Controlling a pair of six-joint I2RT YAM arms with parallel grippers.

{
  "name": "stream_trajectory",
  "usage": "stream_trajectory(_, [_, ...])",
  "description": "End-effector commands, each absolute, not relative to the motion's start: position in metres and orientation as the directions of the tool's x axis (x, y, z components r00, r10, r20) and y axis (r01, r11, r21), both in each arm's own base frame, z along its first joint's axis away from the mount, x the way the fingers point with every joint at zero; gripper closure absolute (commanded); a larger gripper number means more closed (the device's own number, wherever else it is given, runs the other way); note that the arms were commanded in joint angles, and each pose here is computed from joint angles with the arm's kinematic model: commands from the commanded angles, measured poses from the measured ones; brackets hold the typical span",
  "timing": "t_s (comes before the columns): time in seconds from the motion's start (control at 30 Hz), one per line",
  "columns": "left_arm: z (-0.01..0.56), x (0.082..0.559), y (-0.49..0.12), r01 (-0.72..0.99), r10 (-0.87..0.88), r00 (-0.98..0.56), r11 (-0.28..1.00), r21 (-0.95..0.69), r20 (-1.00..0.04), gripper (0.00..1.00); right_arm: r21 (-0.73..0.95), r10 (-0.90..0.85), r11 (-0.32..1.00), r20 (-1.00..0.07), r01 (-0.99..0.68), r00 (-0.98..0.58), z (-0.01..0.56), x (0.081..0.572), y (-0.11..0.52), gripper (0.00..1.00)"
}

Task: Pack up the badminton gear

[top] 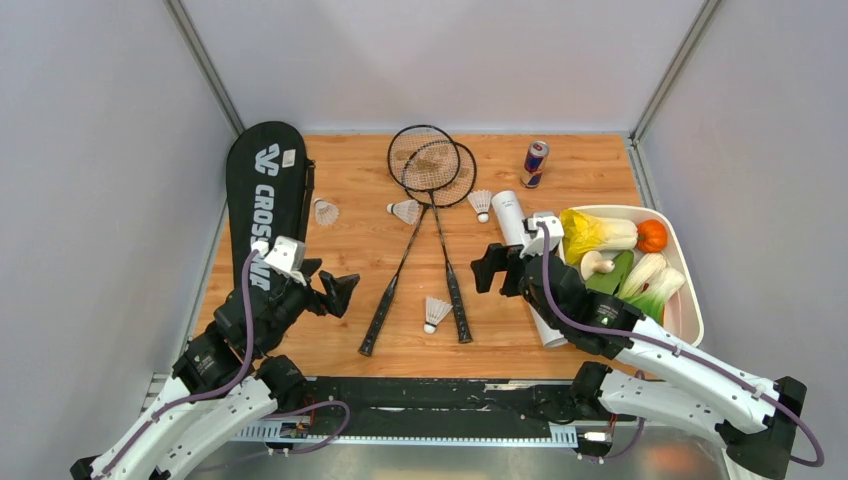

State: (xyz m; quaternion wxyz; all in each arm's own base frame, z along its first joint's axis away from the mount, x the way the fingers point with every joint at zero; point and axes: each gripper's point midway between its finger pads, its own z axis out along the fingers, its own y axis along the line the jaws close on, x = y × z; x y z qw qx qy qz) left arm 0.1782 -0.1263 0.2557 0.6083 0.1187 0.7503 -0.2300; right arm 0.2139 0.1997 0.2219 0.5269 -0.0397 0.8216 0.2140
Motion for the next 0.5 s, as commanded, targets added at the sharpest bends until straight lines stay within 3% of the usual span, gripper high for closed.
stream_trajectory(0.0, [0.262, 0.180, -0.126, 0.465, -0.092, -0.210, 0.866, -0.182, -0.973, 0.05, 0.293, 0.188, 0.923, -0.910, -0.251, -0.370, 0.242, 0.223, 0.189, 0.00])
stream_trajectory(0.1, [0.261, 0.180, -0.127, 0.465, -0.092, -0.211, 0.866, -0.183, -0.973, 0.05, 0.205, 0.110, 0.948, -0.929, -0.244, -0.353, 0.235, 0.228, 0.183, 0.00])
stream_trajectory(0.47, [0.263, 0.178, -0.128, 0.475, -0.097, -0.208, 0.860, -0.187, -0.973, 0.06, -0.103, -0.092, 0.995, -0.944, 0.016, -0.318, 0.223, 0.258, 0.141, 0.00])
